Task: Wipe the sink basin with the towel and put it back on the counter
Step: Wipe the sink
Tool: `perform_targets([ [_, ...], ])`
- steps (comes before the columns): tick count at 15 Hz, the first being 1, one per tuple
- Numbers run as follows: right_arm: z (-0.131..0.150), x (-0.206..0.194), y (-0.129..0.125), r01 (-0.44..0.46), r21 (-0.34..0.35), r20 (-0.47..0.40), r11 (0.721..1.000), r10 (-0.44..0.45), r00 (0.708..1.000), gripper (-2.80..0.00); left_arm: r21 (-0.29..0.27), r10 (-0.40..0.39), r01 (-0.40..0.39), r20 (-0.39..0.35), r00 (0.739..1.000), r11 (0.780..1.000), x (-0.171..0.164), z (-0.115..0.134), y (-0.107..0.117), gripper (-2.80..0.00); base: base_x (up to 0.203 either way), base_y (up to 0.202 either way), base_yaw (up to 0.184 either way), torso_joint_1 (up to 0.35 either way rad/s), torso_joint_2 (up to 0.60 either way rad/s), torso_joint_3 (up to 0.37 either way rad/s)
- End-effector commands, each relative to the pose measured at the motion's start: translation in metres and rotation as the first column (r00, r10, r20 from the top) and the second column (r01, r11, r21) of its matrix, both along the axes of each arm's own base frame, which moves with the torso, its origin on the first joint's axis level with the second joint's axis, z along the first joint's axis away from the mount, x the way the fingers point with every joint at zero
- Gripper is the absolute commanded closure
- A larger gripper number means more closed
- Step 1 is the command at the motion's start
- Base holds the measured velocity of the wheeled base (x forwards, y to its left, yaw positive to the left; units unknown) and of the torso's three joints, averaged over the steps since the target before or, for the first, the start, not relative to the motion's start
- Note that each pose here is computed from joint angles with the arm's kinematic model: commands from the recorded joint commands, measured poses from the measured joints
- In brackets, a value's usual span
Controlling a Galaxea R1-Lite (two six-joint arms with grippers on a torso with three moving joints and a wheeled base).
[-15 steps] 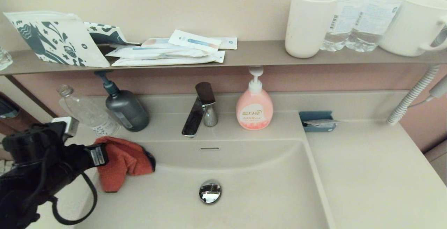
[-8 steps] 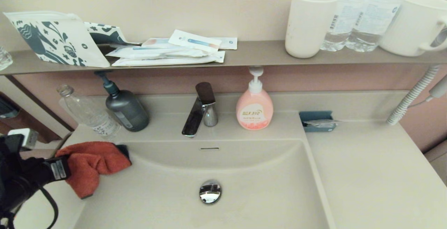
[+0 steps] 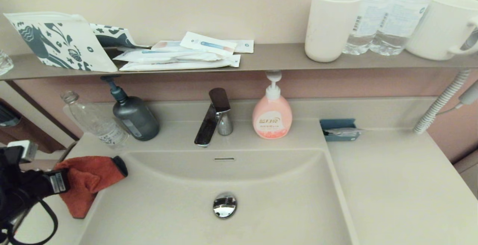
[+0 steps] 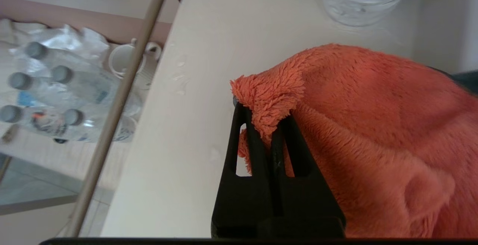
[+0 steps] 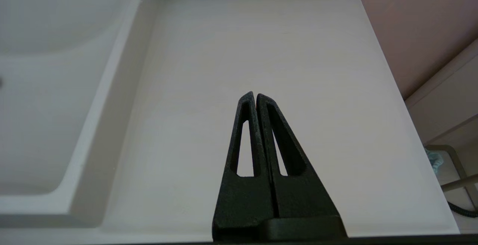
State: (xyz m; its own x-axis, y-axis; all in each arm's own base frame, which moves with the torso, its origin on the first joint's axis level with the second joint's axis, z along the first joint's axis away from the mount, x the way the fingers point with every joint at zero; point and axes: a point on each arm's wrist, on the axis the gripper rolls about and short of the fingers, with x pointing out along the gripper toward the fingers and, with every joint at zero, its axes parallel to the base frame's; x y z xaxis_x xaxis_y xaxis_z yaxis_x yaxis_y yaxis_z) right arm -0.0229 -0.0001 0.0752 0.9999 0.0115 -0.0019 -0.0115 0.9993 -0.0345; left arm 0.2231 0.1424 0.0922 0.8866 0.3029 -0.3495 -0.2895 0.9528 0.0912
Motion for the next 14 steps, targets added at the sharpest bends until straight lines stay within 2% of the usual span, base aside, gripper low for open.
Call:
perform_targets([
  [1,0.000,0.000,0.000,-0.001,-0.001,-0.001,1.000,0.001,1.000,0.00,-0.023,-0.006,0.005,-0.032,0.999,1.000,0.012,-0.015,0.007,0.00,0.000,0.000,0.000,0.000,0.00,0.000],
  [4,0.000,0.000,0.000,-0.001,-0.001,-0.001,1.000,0.001,1.000,0.00,-0.030,-0.021,0.020,-0.031,0.999,0.999,0.028,-0.024,0.015,0.00,0.000,0.000,0.000,0.000,0.00,0.000],
  [9,0.000,0.000,0.000,-0.001,-0.001,-0.001,1.000,0.001,1.000,0.00,-0.046,-0.093,0.092,-0.008,0.996,0.995,0.054,-0.025,-0.002,0.00,0.000,0.000,0.000,0.000,0.00,0.000],
  [14,0.000,0.000,0.000,-0.001,-0.001,0.000,1.000,0.001,1.000,0.00,-0.052,-0.122,0.123,0.025,0.992,0.991,0.077,-0.025,-0.007,0.00,0.000,0.000,0.000,0.000,0.00,0.000],
])
